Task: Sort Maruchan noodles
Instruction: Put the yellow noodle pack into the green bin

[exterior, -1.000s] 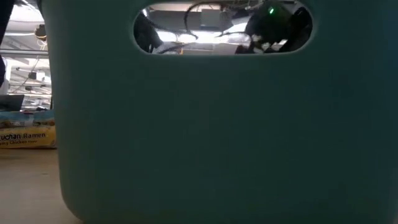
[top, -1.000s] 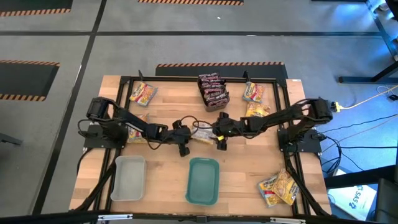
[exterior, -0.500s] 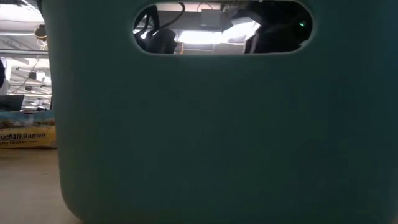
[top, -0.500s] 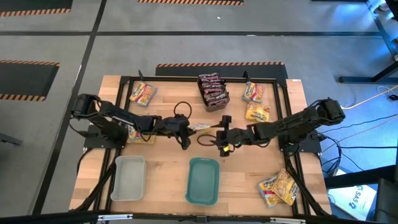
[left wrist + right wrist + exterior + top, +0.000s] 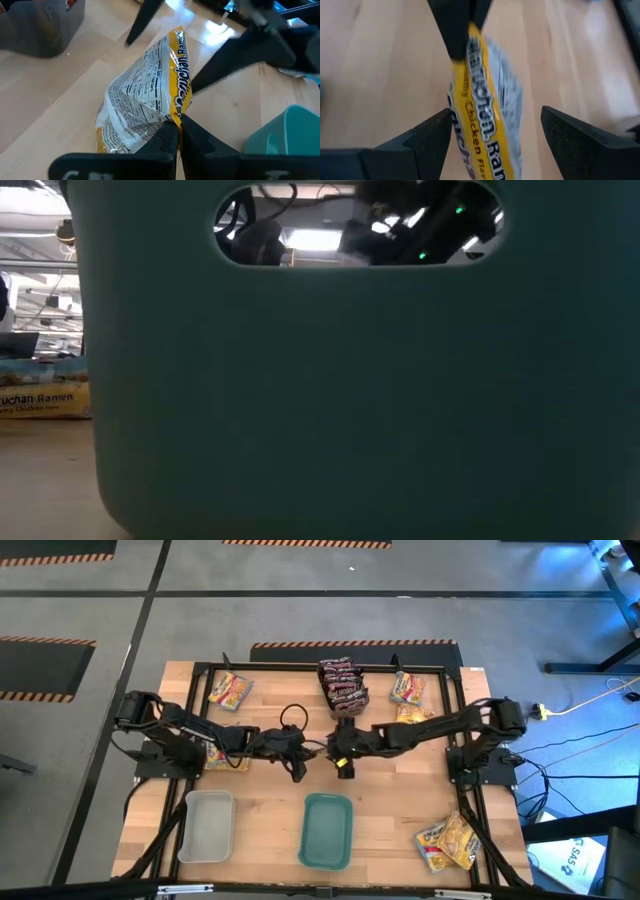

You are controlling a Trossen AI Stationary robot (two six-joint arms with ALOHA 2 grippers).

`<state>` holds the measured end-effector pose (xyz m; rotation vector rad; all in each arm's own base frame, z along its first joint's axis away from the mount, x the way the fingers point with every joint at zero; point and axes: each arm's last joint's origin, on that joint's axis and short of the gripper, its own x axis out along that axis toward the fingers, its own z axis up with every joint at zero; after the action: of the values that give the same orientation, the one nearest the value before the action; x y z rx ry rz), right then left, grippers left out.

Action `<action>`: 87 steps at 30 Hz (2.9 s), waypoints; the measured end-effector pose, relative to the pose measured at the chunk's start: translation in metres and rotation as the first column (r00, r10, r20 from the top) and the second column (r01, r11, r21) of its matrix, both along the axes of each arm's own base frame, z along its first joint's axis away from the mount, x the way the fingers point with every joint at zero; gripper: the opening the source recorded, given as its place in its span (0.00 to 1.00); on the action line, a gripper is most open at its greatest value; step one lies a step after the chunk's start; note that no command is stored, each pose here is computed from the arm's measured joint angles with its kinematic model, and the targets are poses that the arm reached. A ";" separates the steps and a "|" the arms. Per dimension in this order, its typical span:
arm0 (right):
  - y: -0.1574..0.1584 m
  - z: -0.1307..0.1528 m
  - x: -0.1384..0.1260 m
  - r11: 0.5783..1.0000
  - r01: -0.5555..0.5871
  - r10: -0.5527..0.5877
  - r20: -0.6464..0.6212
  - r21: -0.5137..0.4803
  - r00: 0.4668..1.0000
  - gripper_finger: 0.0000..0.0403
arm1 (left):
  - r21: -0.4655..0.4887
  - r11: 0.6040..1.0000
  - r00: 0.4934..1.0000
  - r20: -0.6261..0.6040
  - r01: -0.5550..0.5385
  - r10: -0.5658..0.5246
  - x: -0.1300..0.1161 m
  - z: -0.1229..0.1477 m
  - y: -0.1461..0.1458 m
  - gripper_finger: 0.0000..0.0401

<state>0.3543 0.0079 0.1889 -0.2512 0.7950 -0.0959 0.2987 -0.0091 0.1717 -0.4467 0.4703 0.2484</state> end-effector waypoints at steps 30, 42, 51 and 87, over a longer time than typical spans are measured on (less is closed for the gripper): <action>-0.012 -0.001 -0.002 0.999 -0.010 0.012 -0.044 0.048 0.999 0.25 | 0.056 0.997 0.997 -0.057 0.050 -0.047 -0.022 0.024 -0.003 0.25; 0.035 0.097 -0.023 0.936 -0.030 0.046 -0.037 0.351 0.998 0.24 | 0.238 0.964 0.979 -0.187 0.122 -0.077 -0.066 0.044 -0.047 0.24; 0.092 0.112 -0.027 0.872 -0.055 0.062 0.002 0.486 0.998 0.25 | 0.238 0.958 0.975 -0.193 0.160 -0.115 -0.072 0.039 -0.072 0.24; 0.128 0.003 0.035 0.884 0.301 -0.112 -0.463 0.358 0.879 0.28 | 0.228 0.961 0.978 -0.171 0.154 -0.117 -0.075 0.040 -0.080 0.24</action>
<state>0.3890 0.1358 0.1920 0.2413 1.2637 -0.0730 0.2238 -0.0890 0.2114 -0.1572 0.6136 0.2050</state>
